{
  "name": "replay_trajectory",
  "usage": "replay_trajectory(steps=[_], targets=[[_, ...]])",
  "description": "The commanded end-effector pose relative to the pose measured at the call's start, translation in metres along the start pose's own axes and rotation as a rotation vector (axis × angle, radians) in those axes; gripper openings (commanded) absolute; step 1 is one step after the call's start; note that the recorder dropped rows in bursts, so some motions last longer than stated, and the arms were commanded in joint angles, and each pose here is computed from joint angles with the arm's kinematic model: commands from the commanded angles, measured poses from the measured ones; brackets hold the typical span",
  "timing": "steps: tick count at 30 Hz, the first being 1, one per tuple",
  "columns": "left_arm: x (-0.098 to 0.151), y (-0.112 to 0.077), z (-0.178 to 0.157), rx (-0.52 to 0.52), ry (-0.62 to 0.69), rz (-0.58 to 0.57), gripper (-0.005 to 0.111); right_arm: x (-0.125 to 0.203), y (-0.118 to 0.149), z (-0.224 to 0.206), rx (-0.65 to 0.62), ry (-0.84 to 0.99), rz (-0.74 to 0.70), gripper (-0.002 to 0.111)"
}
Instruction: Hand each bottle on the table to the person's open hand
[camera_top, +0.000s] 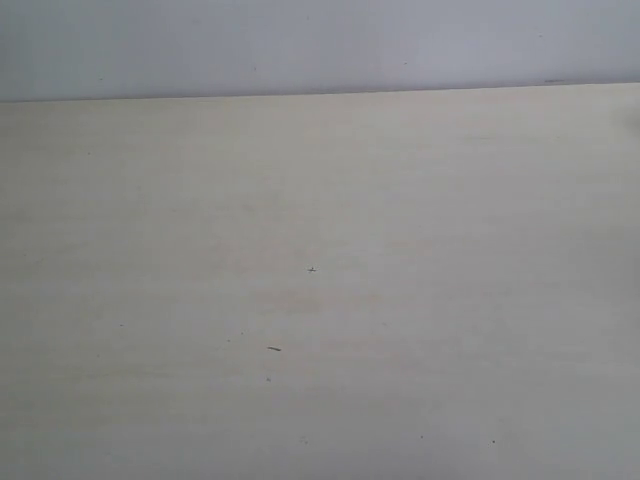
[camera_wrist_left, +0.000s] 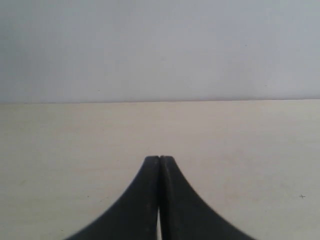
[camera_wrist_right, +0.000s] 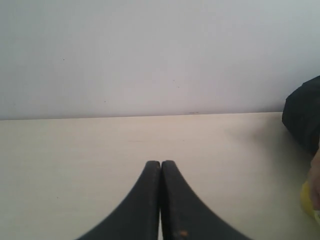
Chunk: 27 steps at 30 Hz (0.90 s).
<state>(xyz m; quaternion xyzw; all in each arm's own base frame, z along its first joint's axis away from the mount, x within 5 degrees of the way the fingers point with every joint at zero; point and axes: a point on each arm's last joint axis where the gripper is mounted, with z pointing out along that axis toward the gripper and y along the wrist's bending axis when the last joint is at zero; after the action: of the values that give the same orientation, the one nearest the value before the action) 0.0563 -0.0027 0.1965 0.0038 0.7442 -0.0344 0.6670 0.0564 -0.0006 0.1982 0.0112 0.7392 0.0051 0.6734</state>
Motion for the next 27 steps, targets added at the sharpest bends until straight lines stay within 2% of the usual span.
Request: replay_trajectory(steps=[1, 16, 23, 27], targets=[[0.0014, 0.0002, -0.0003, -0.002, 0.003, 0.004, 0.0, 0.0004, -0.0004, -0.0002, 0.006, -0.011, -0.001, 0.0], [0.0014, 0.0002, -0.0003, -0.002, 0.003, 0.012, 0.0, 0.0004, -0.0004, -0.0002, 0.006, -0.011, -0.001, 0.0], [0.0012, 0.0039, -0.0004, -0.068, 0.0, 0.004, 0.0, 0.0004, -0.0004, -0.0002, 0.006, -0.011, -0.001, 0.0], [0.0012, 0.0042, -0.0004, -0.073, 0.0, 0.004, 0.0, 0.0004, -0.0004, -0.0002, 0.006, -0.011, -0.001, 0.0]])
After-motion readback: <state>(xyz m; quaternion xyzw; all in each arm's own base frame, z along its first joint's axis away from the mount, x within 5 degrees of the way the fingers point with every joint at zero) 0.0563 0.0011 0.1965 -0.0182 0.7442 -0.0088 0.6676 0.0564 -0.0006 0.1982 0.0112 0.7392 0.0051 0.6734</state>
